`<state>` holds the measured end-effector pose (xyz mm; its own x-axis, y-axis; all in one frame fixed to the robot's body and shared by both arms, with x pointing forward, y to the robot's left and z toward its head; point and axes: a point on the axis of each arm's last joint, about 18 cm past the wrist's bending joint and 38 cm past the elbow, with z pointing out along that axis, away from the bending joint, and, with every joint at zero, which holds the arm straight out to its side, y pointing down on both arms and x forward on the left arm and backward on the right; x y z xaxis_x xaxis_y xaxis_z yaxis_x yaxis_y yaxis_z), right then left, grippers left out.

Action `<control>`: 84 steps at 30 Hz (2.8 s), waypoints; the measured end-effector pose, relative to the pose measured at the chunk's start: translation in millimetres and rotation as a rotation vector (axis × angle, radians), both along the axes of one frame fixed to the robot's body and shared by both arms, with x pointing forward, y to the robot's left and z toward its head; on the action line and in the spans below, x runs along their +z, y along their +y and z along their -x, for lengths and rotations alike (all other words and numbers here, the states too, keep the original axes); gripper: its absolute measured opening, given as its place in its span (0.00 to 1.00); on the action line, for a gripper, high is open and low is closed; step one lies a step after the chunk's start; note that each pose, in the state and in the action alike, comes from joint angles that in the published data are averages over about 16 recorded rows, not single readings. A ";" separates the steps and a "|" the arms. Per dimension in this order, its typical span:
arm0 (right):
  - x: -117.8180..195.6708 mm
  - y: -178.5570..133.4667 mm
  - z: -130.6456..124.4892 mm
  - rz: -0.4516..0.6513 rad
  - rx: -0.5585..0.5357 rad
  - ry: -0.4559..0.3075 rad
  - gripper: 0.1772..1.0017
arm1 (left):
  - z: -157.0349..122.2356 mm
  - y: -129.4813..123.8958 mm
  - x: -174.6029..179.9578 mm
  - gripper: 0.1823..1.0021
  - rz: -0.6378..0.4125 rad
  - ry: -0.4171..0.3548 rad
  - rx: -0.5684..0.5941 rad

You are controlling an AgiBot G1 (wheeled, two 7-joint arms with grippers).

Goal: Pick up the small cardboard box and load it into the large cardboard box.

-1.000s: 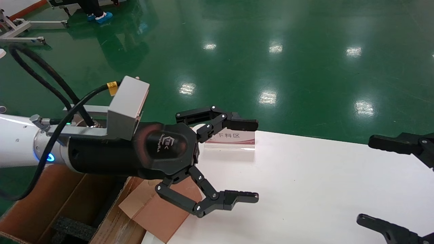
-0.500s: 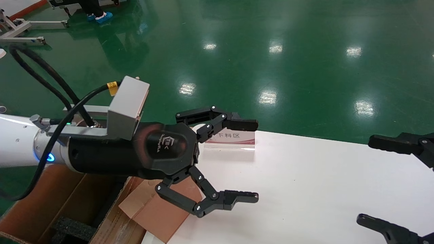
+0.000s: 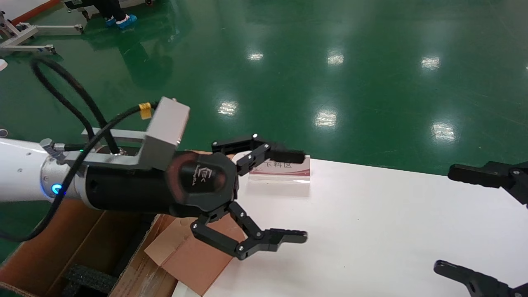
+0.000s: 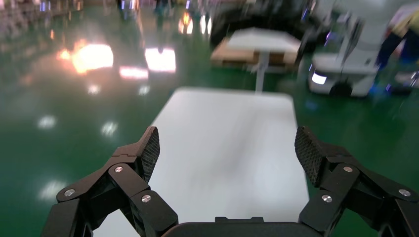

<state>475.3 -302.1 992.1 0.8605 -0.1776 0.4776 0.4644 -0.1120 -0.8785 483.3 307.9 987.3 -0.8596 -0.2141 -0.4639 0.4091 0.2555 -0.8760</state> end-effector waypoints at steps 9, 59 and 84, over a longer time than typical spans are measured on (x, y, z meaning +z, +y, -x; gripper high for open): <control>0.0 0.0 0.0 0.000 0.000 0.000 1.00 | -15.9 13.3 0.4 1.00 -0.221 0.097 0.187; 0.0 0.0 -0.1 0.000 0.000 0.000 1.00 | -58.6 57.6 15.3 1.00 -0.859 0.755 1.042; 0.0 -0.1 -0.2 0.000 -0.001 0.000 0.99 | -72.3 67.4 0.9 1.00 -0.792 0.785 0.950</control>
<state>475.5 -302.2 992.1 0.8604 -0.1781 0.4775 0.4643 -0.1122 -0.8785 555.6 375.3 988.2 -0.6258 -0.7493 -0.2167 -0.6895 0.6613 -0.2953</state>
